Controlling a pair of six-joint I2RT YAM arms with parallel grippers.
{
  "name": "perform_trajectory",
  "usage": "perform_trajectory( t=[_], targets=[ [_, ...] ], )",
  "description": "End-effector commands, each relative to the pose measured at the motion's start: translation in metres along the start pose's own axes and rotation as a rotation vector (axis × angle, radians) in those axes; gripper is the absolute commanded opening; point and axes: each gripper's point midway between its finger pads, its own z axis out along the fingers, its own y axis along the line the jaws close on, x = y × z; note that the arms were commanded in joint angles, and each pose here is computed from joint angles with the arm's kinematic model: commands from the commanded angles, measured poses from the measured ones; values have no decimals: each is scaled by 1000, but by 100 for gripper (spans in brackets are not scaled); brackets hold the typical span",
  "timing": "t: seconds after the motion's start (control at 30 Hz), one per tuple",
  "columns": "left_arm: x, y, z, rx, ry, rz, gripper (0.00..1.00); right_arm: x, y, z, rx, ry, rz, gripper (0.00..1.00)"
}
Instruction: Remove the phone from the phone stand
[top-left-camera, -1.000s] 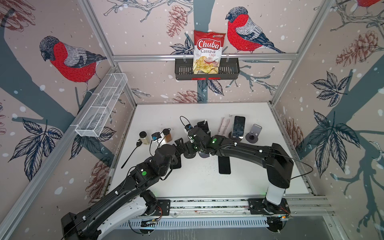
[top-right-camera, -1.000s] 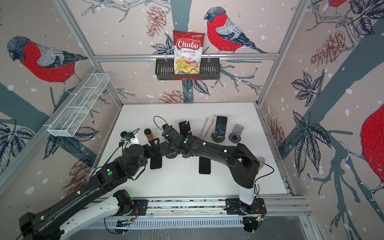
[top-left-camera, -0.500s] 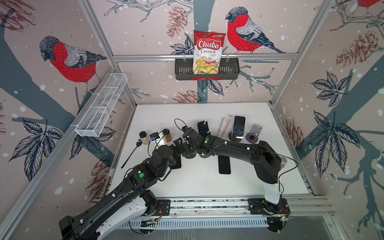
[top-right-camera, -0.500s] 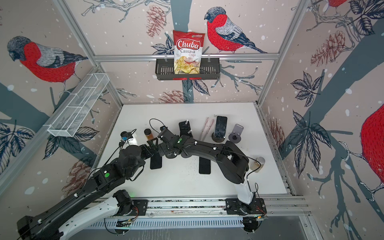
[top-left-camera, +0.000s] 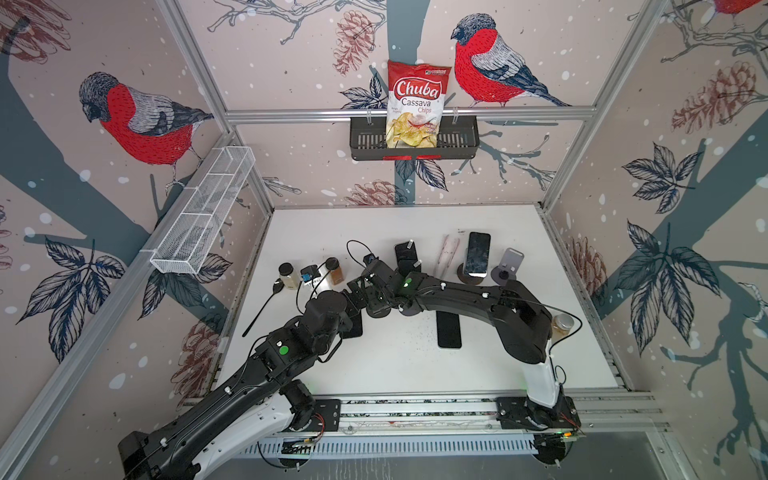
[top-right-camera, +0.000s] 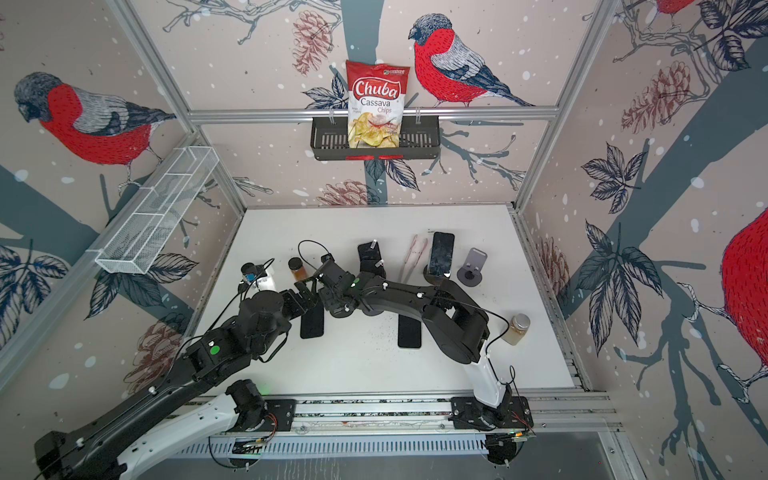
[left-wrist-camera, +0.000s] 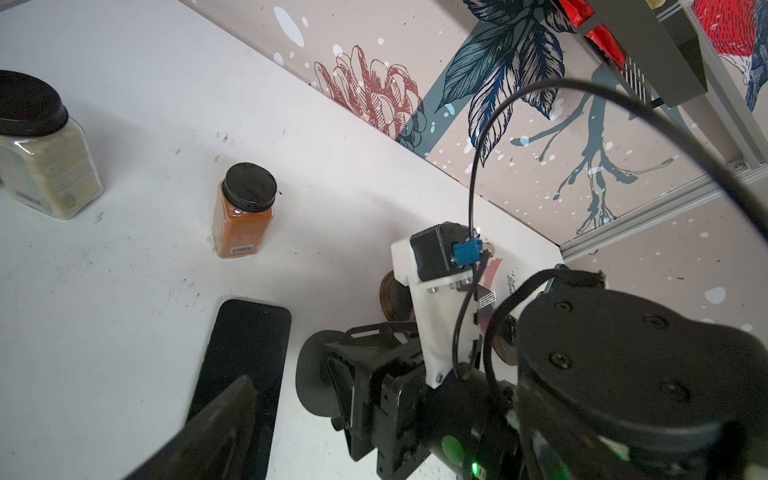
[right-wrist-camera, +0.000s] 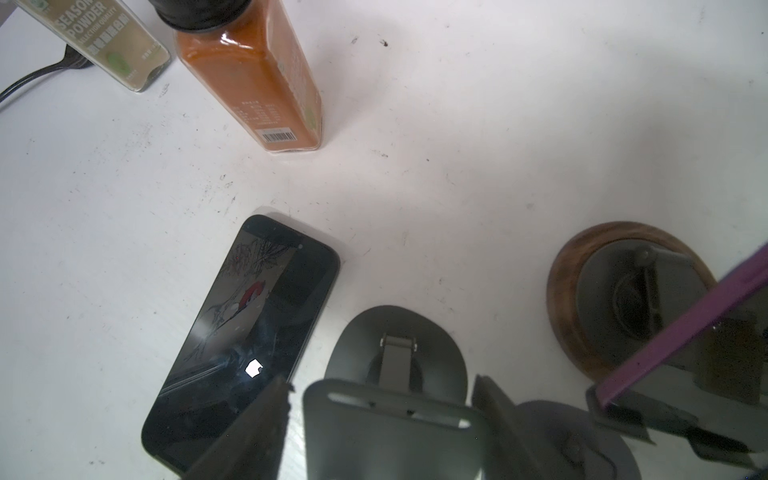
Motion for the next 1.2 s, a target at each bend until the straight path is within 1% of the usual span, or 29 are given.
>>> perform_trajectory(
  t=[0.0,0.1,0.23,0.37,0.6,0.77,0.9,1.03,1.17],
  targets=[
    [-2,-3,1,10,-9,10,96,-5,0,1,7,-24,21,62],
    [-2,-3,1,13,-8,11,96,-6,0,2,9,-27,21,54],
    [-2,-2,0,10,-9,12,96,-9,1,0,1,-30,21,51],
    [-3,-2,-1,9,-12,11,96,-21,7,-11,-28,-58,19,50],
    [-15,-11,-7,31,-30,47,96,-59,11,-41,-90,-132,12,50],
    [-29,-23,-14,66,-60,66,96,-89,1,-67,-132,-193,40,50],
    [-35,-30,-18,100,-76,66,96,-111,-24,-89,-95,-247,67,50],
    [-34,-32,-15,97,-71,77,96,-128,-66,-112,-14,-294,101,50],
    [-25,-35,-6,83,-34,114,96,-139,-115,-139,61,-338,160,50]
  ],
)
